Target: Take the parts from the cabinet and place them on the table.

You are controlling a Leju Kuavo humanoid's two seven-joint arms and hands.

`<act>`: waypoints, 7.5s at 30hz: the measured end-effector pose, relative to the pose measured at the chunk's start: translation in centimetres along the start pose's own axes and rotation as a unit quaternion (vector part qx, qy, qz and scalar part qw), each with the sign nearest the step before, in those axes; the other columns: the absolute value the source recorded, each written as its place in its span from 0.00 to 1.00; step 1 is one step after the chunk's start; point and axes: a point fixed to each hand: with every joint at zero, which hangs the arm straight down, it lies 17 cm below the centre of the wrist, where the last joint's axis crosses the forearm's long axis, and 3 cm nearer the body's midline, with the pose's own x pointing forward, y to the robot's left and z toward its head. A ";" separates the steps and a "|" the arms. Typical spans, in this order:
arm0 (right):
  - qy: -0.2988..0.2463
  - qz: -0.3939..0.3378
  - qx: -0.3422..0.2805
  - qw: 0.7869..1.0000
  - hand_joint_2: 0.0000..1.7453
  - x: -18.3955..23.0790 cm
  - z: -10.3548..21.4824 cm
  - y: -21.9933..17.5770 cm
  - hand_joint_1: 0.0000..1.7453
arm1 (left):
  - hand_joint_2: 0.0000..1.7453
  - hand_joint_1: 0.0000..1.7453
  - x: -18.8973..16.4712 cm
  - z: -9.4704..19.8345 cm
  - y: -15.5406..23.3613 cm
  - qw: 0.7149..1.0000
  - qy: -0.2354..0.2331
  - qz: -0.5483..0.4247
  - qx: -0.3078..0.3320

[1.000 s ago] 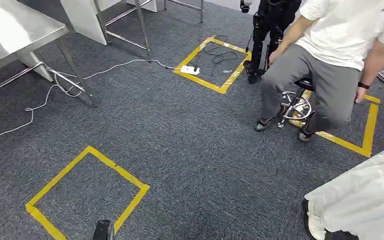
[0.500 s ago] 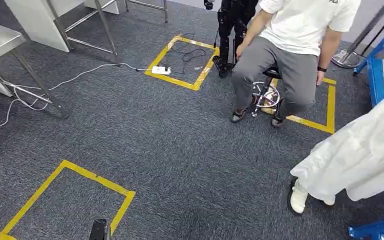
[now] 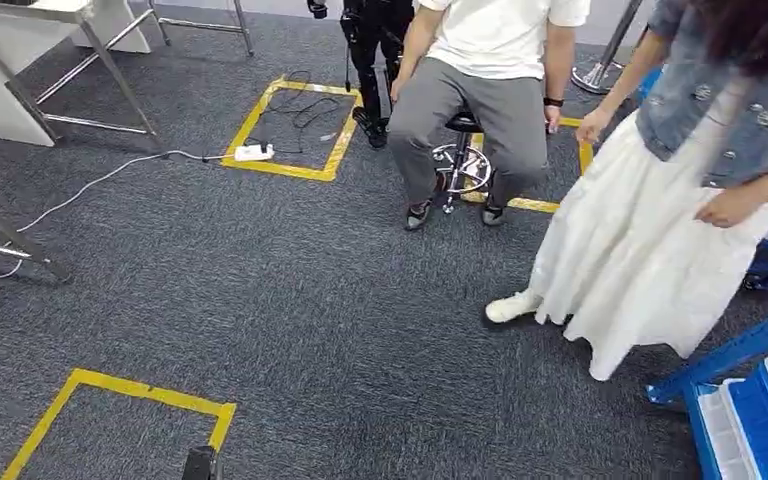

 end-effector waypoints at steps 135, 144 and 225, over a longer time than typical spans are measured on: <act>0.010 0.027 0.047 0.998 1.00 0.1 1.2 3.7 0.00 | 0.00 0.00 -2.5 0.4 0.6 0.999 0.032 -0.032 -0.005; 0.011 0.032 0.056 0.998 1.00 0.1 1.3 3.9 0.00 | 0.00 0.00 -1.8 0.2 0.2 0.999 0.026 -0.036 -0.013; -0.001 0.032 0.051 0.998 0.00 0.7 1.2 3.6 0.00 | 0.00 0.00 -0.6 -0.1 -0.5 0.999 0.022 -0.041 -0.018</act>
